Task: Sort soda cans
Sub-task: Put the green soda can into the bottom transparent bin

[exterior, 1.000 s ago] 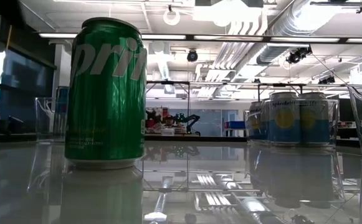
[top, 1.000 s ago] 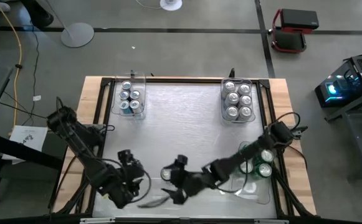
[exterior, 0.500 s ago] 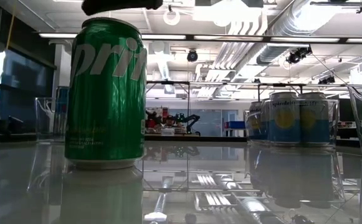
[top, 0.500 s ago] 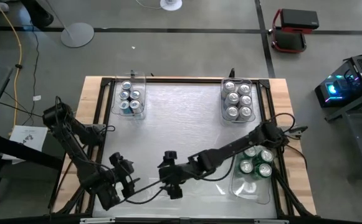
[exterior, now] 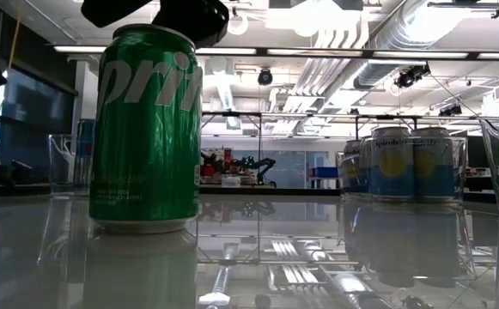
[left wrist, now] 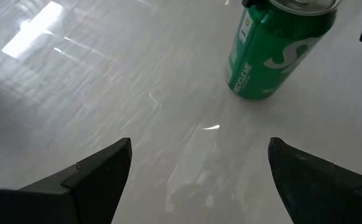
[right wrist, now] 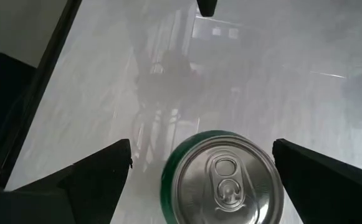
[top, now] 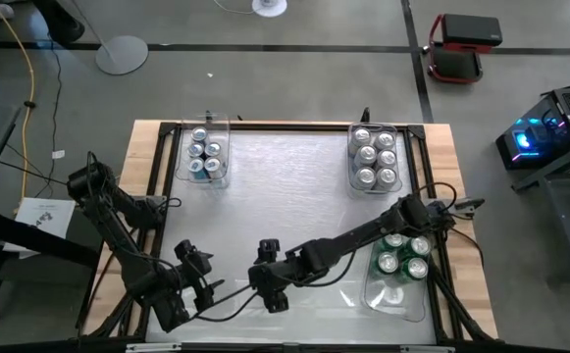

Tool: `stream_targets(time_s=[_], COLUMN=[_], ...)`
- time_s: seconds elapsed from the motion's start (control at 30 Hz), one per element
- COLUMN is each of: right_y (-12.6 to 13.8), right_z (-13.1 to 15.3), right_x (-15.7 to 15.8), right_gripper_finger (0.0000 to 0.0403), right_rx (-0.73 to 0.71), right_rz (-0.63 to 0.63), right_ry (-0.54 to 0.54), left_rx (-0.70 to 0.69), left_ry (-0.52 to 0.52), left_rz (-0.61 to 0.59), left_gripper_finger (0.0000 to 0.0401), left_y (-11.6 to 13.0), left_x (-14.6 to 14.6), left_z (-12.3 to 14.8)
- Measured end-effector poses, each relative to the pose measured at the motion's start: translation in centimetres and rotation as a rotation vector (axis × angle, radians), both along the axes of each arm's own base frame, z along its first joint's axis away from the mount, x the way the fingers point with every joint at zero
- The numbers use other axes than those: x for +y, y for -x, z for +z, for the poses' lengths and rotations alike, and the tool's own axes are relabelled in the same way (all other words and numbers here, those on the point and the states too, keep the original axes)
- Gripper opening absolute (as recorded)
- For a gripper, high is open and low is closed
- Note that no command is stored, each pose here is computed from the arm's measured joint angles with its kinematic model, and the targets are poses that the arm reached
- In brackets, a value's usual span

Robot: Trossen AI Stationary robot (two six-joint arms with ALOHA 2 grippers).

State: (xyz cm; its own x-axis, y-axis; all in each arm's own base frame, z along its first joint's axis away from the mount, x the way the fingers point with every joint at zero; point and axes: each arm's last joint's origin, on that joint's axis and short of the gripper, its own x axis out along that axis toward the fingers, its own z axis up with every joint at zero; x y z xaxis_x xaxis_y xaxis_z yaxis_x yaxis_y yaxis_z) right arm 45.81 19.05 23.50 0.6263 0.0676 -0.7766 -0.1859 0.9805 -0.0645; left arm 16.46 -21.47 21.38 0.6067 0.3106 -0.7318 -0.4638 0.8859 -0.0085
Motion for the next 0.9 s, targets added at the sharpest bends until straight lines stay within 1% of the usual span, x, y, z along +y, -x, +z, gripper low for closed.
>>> stream_targets(time_s=[0.1,0.33,0.43,0.53,0.63,0.7,0.8,0.9], right_y=[0.0,-0.4,-0.4,-0.4,-0.2,0.2,1.5,3.3], right_z=[0.0,-1.5,-1.8,-1.9,-1.9,-1.8,-1.0,1.2], right_x=[0.0,0.1,0.2,0.2,0.6,1.3,2.4,3.6], right_gripper_finger=[0.0380,0.0380,0.0374,0.0353,0.0312,0.0283,0.0279,0.0279], right_rx=[-0.001,0.018,0.024,0.036,0.031,0.022,0.042,0.033], right_rz=[-0.003,-0.033,-0.035,-0.036,-0.032,-0.028,-0.014,-0.013], right_ry=[0.000,0.011,0.019,0.016,0.019,0.054,0.074,0.044], left_rx=[0.000,-0.017,-0.023,-0.022,-0.022,-0.022,-0.022,-0.022], left_ry=[-0.005,-0.016,-0.019,-0.021,-0.022,-0.021,-0.021,-0.022], left_rz=[-0.004,-0.002,-0.002,-0.002,-0.002,-0.002,-0.002,-0.002], left_gripper_finger=[0.0354,0.0354,0.0354,0.0354,0.0354,0.0354,0.0354,0.0354], left_y=[0.0,0.0,-0.1,-0.1,-0.1,-0.1,-0.1,-0.1], left_x=[0.0,0.0,0.0,0.0,0.0,0.0,0.0,0.0], left_z=[0.0,0.0,0.1,0.1,0.1,0.1,0.1,0.1])
